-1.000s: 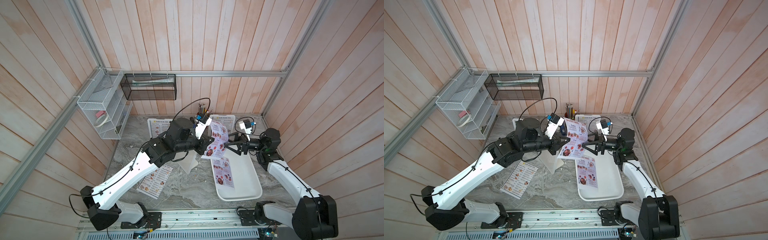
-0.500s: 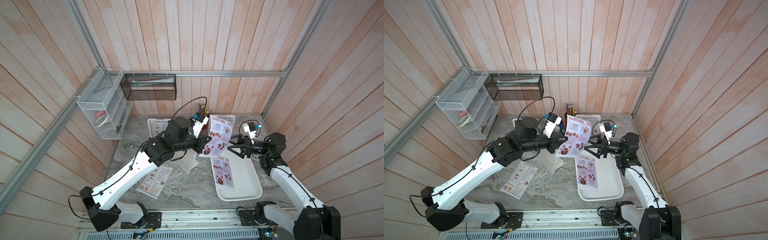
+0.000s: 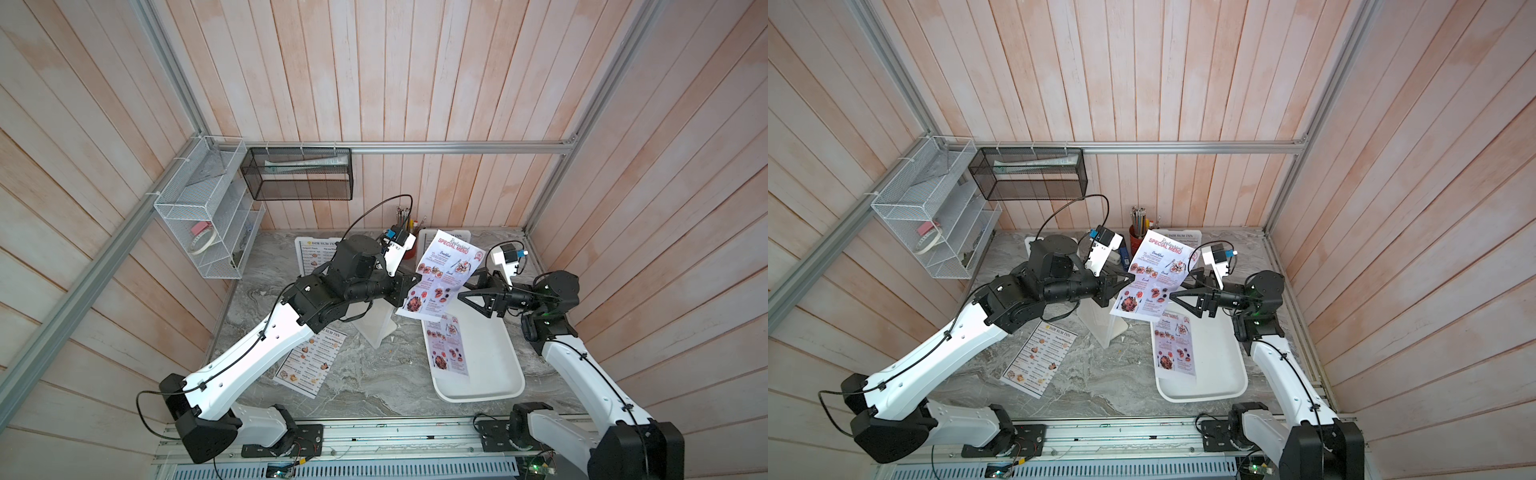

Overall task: Replace the menus in the menu holders
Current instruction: Pick up the menu from the storage box.

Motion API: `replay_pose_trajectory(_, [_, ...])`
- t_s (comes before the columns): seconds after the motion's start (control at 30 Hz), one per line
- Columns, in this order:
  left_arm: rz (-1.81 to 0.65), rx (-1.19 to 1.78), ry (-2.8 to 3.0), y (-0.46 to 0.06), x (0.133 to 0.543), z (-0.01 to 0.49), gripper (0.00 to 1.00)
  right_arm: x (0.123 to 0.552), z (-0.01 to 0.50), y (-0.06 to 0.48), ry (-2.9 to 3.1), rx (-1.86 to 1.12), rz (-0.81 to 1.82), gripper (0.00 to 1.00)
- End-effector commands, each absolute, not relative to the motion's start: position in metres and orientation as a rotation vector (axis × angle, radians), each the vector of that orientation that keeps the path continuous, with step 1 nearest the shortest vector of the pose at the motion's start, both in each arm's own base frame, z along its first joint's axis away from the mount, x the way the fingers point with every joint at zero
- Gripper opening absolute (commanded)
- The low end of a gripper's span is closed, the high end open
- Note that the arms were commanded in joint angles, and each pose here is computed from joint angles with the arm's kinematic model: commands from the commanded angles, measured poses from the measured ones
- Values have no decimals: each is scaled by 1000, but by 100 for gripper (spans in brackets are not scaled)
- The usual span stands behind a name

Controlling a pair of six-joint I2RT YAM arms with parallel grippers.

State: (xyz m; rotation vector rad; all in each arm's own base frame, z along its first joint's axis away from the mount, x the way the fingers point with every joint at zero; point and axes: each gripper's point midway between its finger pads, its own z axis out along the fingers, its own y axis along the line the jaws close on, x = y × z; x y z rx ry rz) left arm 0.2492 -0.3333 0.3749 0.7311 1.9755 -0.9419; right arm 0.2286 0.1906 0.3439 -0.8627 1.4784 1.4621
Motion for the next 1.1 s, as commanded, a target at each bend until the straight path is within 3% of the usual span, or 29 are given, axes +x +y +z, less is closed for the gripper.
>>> replay_pose_trajectory(0.0, [-942,736,1964,-331,249,376,0,227,344,189,1458,-869,1448,74])
replay_pose_trajectory(0.13, [-940,736,1972,-331,249,373,0,226,349,189,1440,-875,1449,71])
replay_pose_trajectory(0.37, [-937,726,1980,-333,252,369,0,228,353,189,1447,-844,1468,51])
replay_pose_trajectory(0.47, [-935,717,1979,-332,254,369,0,230,355,189,1456,-808,1464,50])
replay_pose_trajectory(0.67, [-949,715,1980,-335,254,368,0,233,356,189,1480,-771,1476,36])
replay_pose_trajectory(0.77, [-960,717,1978,-336,253,367,0,237,357,190,1489,-743,1471,13])
replay_pose_trajectory(0.93, [-960,711,1982,-335,254,365,0,241,360,191,1493,-723,1468,14])
replay_pose_trajectory(1.07, [-949,700,1985,-334,256,363,0,242,366,195,1493,-707,1471,1])
